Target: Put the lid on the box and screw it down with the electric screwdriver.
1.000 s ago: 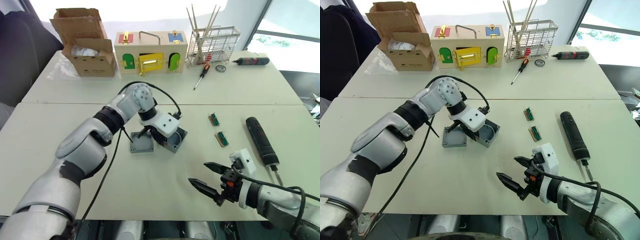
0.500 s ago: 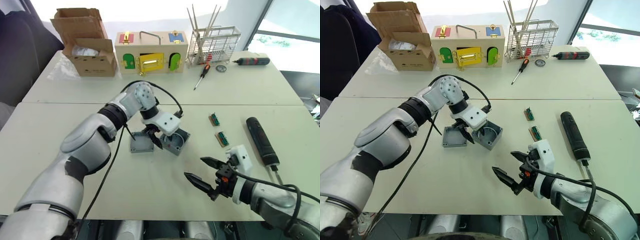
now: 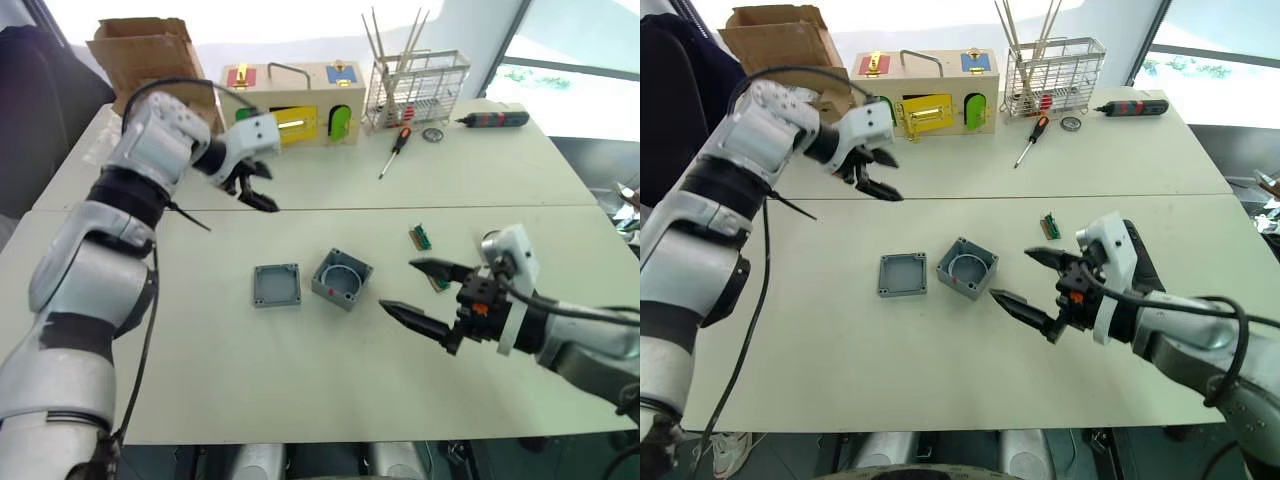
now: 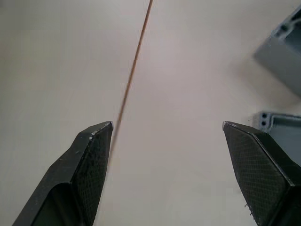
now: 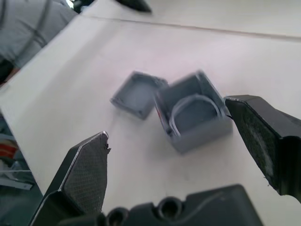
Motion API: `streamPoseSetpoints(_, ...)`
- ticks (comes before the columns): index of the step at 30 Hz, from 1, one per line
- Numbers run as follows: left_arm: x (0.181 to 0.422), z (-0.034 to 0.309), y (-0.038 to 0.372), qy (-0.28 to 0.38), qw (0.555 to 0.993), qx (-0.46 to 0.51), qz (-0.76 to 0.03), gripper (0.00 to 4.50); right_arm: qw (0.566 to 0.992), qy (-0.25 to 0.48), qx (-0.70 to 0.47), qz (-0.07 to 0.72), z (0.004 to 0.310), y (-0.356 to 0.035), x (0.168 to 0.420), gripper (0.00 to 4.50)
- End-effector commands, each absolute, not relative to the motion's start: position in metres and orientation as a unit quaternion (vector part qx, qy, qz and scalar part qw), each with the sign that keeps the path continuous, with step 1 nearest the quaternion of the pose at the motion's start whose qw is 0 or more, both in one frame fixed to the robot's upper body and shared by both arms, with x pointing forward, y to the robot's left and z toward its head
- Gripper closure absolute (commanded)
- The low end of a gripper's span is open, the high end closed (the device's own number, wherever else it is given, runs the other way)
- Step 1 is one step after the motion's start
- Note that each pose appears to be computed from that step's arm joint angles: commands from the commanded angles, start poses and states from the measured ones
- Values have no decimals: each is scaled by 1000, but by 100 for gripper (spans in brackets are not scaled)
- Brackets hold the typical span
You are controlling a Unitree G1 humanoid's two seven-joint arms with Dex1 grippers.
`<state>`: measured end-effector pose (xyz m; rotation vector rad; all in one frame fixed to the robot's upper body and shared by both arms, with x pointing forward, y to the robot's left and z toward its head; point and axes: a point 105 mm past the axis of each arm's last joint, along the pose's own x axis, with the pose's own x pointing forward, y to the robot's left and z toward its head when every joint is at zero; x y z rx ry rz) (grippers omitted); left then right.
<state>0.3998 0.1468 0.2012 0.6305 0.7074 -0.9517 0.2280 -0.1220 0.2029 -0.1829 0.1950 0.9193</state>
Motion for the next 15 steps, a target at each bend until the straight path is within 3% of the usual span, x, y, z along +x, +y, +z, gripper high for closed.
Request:
streamPoseSetpoints(1, 367, 208, 144, 417, 815, 162, -369, 68, 863, 107, -118, 480, 204, -111, 228, 0)
streamPoseSetpoints(4, 343, 189, 143, 476, 802, 85, -349, 68, 847, 117, -143, 498, 197, -103, 229, 0)
streamPoseSetpoints(15, 332, 140, 159, 524, 797, 64, -293, 68, 853, 109, -131, 493, 190, -91, 229, 0)
